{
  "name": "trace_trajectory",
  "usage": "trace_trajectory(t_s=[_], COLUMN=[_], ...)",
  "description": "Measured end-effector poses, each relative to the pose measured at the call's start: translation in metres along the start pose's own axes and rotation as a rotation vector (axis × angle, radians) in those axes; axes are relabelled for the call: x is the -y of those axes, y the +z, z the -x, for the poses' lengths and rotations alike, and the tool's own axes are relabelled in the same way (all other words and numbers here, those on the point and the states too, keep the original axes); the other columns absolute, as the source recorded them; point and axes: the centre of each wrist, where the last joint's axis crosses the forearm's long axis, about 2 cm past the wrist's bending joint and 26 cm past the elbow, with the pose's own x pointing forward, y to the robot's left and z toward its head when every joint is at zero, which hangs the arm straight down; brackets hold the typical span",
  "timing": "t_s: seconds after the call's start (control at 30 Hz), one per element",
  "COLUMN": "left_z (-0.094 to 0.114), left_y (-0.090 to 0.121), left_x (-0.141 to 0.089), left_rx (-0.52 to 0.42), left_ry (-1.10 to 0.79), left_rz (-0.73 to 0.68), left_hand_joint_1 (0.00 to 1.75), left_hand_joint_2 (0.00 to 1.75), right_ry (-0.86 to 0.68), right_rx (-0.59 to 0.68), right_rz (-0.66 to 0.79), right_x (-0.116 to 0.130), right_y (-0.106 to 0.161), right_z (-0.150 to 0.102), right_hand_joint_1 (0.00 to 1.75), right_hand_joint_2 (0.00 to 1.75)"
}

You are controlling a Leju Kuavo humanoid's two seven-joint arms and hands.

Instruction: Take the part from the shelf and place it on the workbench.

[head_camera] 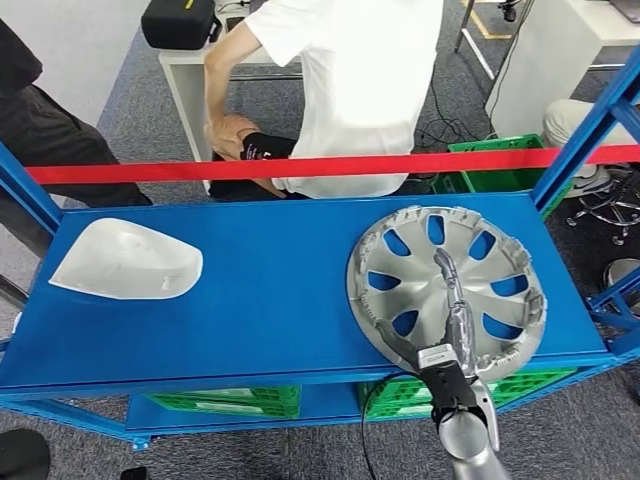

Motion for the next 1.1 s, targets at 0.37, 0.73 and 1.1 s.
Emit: trace_trajectory(t_s=[0.37, 0.73, 1.1], left_z=[0.0031, -0.0012, -0.0014], left_y=[0.0013, -0.0006, -0.0007], left_x=[-0.0004, 0.0, -0.0002], left_rx=[-0.006, 0.003, 0.011], left_ry=[-0.002, 0.0, -0.011], left_rz=[0.0, 0.0, 0.0], left_hand_joint_1=[0.0, 0.0, 0.0], left_hand_joint_2=[0.0, 0.0, 0.0], right_ry=[0.001, 0.001, 0.003], right_rx=[-0.007, -0.005, -0.001], right_rz=[-0.003, -0.002, -0.004], right_x=[0.0002, 0.0003, -0.0001], right_y=[0.0035, 0.0025, 0.0032], right_z=[0.0002, 0.0, -0.0002], right_hand_joint_1=[0.0, 0.0, 0.0], right_hand_joint_2=[1.75, 1.75, 1.75])
